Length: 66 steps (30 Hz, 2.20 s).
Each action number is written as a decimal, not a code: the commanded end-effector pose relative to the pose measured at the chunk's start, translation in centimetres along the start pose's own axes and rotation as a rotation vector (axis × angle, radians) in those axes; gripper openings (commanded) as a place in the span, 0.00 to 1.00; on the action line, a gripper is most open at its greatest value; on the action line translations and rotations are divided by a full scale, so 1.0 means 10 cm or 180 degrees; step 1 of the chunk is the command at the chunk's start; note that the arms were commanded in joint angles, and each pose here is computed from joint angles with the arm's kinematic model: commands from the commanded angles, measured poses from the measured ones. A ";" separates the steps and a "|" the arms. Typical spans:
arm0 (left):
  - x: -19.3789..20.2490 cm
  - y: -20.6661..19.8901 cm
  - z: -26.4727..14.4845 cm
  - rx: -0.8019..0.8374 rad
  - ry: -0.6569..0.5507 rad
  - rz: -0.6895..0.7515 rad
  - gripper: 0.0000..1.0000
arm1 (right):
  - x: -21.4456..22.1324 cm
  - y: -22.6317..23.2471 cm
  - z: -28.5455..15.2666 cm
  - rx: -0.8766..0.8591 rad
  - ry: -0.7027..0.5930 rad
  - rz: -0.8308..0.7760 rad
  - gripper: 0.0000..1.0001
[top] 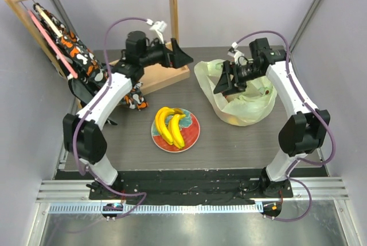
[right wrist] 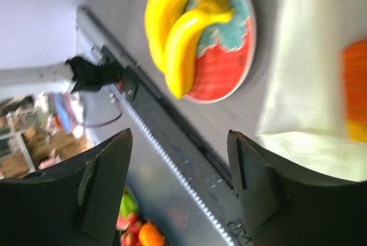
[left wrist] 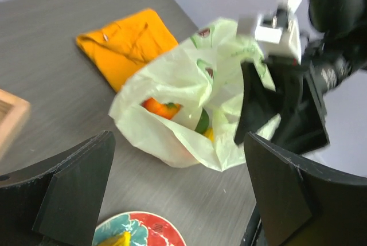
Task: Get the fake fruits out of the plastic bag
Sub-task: Take out the fake fruit from the plastic bag.
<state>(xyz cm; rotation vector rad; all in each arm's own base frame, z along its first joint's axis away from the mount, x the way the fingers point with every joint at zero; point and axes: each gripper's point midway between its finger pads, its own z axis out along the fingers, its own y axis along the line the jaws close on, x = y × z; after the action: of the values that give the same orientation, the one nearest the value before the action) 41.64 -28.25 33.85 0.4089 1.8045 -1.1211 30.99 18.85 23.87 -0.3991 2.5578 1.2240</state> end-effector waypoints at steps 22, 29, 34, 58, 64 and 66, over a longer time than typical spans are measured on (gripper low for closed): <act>0.39 -0.28 -0.15 0.0109 0.0183 -0.0056 1.00 | -0.90 -1.87 0.08 0.2124 -0.0245 -0.0195 0.76; 0.42 -0.32 -0.16 0.0180 0.0193 -0.0104 1.00 | -0.84 -1.23 0.03 0.1419 -0.0271 -0.0358 0.77; 0.43 -0.38 -0.21 0.0223 0.0205 -0.0109 1.00 | -0.68 -1.41 -0.19 0.1969 -0.0370 -0.0310 0.67; 0.91 -0.21 -0.44 0.0017 0.0730 0.0127 1.00 | -0.77 -2.20 0.34 0.2162 -0.0122 -0.0120 1.00; 0.99 -0.12 -0.43 -0.0058 0.0777 0.0125 1.00 | -0.73 -2.35 0.42 0.2189 -0.0028 -0.0094 0.80; 0.97 -0.13 -0.42 -0.0056 0.0781 0.0151 1.00 | -0.76 -2.33 0.40 0.2200 -0.0043 -0.0137 0.69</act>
<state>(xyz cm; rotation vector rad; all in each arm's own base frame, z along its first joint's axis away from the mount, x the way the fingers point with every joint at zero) 33.24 -27.35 26.05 0.5652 2.0419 -1.0861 45.03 8.92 6.06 -0.2599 2.8025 0.2943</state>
